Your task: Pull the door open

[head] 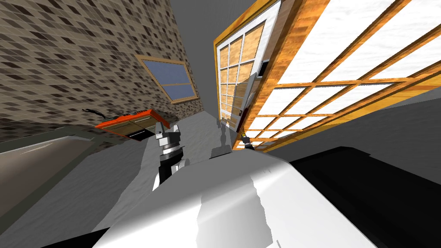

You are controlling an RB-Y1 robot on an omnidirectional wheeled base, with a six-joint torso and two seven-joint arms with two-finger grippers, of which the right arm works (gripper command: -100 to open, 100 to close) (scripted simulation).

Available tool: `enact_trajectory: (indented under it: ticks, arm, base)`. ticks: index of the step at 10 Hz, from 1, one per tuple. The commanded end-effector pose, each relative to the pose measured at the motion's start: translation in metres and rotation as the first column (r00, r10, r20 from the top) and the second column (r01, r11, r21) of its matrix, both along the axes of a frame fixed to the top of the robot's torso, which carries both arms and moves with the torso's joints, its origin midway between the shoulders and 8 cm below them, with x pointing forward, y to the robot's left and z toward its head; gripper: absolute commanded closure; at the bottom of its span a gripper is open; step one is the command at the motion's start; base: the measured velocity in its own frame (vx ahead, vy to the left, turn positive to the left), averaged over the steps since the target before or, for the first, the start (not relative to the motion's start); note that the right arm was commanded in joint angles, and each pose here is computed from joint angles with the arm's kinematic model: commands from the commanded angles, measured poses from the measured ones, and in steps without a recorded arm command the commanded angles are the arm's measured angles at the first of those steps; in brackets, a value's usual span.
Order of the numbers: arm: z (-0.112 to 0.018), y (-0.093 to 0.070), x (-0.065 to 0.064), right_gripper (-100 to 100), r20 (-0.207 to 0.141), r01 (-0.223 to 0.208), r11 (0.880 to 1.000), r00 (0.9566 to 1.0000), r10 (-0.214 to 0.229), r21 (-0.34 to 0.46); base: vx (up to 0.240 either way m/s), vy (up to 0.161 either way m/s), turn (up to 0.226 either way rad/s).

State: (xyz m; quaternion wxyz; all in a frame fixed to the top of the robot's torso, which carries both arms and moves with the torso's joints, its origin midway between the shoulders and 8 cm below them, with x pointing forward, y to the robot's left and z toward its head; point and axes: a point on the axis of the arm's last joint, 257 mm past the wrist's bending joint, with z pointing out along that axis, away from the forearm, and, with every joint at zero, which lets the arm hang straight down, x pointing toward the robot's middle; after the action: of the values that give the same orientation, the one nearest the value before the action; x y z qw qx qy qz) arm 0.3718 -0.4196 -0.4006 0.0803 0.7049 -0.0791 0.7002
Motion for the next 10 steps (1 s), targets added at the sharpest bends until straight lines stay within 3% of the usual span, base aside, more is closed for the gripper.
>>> enact_trajectory:
  ticks: [1, 6, 7, 10]
  arm:
    - [0.000, 0.002, -0.005, 100, 0.002, -0.025, 1.000, 0.9997, 0.025, -0.001]
    - [0.003, 0.012, -0.017, 100, 0.007, -0.100, 0.995, 0.9949, 0.100, 0.001]
    - [0.000, 0.011, -0.017, 100, -0.001, -0.092, 0.996, 0.9958, 0.092, 0.000]
    - [-0.001, 0.014, -0.030, 100, -0.001, -0.134, 0.991, 0.9910, 0.134, 0.000]
  base:
    - [-0.213, -0.039, 0.092]
    - [-0.205, -0.007, 0.068]
    - [-0.092, -0.006, 0.013]
    - [-0.172, -0.040, 0.112]
